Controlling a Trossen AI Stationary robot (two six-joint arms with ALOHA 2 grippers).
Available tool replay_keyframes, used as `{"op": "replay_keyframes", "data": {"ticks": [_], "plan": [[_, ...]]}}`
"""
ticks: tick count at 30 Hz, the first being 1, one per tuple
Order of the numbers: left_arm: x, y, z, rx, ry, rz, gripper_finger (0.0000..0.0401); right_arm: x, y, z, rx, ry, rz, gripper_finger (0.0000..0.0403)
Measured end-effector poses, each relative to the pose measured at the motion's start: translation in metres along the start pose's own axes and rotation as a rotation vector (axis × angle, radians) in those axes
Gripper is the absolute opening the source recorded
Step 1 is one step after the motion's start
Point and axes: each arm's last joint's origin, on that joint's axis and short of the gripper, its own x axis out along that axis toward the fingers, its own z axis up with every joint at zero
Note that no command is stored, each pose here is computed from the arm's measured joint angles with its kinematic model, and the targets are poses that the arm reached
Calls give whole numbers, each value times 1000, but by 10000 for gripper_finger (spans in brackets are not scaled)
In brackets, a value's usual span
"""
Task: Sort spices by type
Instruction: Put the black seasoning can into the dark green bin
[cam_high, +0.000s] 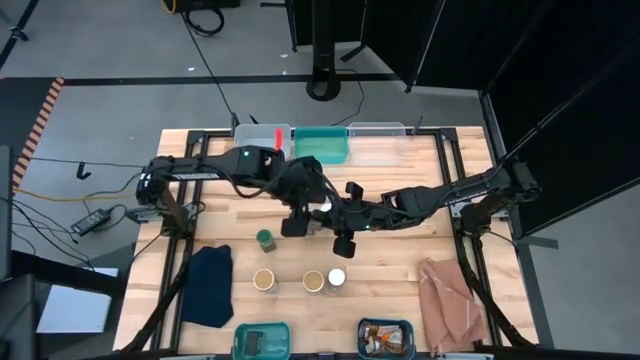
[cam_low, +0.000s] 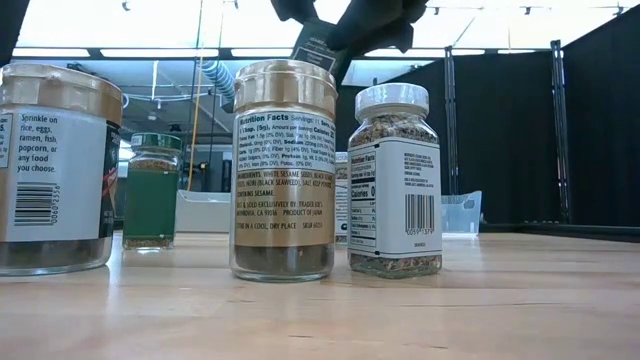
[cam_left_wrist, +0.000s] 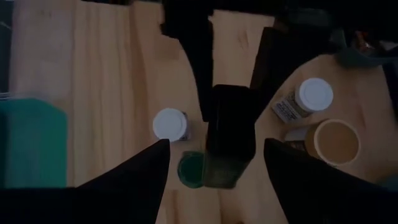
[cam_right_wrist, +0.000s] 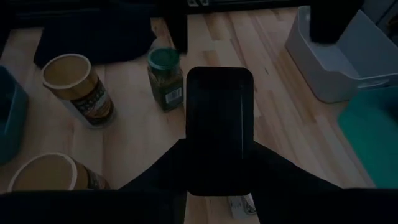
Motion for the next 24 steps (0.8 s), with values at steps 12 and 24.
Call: {"op": "replay_keyframes", "data": {"ticks": [12,24], "plan": [[25,-1,2,40,55,-48,266,0,0,1,-7,-10,-9,140],[30,-1,2,39,71,-55,242,0,0,2,-10,-26,-7,140]]}}
